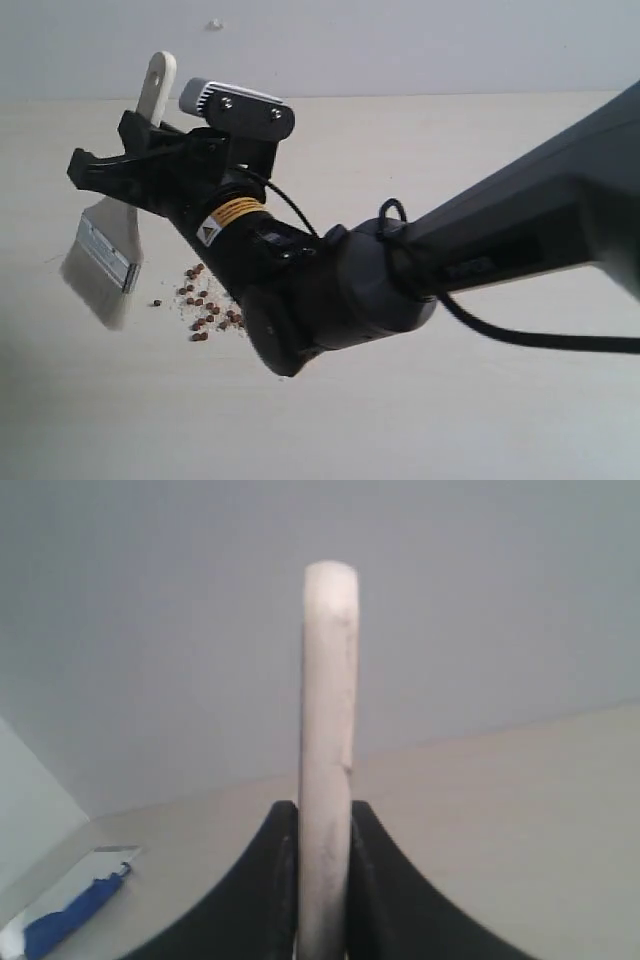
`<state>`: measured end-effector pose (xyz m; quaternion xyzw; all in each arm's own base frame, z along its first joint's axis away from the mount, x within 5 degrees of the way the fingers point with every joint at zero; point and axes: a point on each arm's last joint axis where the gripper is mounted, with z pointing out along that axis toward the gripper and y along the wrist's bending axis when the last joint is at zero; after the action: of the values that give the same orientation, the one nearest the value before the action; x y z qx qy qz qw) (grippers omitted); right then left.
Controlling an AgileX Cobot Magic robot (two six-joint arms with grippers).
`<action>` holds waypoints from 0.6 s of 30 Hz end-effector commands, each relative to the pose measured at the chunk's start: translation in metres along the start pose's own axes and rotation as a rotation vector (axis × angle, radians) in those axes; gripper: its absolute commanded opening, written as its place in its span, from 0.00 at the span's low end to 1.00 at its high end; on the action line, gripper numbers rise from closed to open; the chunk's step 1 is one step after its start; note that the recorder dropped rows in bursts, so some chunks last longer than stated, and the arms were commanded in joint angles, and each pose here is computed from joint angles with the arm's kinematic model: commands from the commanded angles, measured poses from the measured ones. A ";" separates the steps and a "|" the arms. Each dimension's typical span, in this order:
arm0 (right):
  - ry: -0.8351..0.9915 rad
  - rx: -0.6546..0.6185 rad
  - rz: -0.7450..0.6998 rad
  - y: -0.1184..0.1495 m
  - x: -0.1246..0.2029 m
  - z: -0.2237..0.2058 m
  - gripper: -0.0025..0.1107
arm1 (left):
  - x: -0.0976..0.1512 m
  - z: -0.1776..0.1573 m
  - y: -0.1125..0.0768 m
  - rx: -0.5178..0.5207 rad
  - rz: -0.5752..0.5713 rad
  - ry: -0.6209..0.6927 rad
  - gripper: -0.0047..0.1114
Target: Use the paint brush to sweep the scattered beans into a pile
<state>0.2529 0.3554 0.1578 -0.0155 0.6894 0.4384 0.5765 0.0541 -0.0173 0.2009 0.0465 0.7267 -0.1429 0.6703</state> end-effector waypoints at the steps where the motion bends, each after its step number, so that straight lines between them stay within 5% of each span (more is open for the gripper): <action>1: 0.031 0.156 0.017 -0.012 0.016 0.018 0.02 | 0.001 0.000 0.000 0.006 0.002 -0.002 0.04; 7: 0.043 0.196 -0.080 -0.020 0.027 0.025 0.02 | 0.001 0.000 0.000 0.006 0.002 -0.002 0.04; 18: 0.080 0.476 -0.309 -0.041 0.020 0.017 0.02 | 0.001 0.000 0.000 0.006 0.002 -0.002 0.04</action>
<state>0.2797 0.3558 0.1186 0.0011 0.7724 0.2123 0.5985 0.0541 -0.0173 0.2009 0.0465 0.7267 -0.1429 0.6703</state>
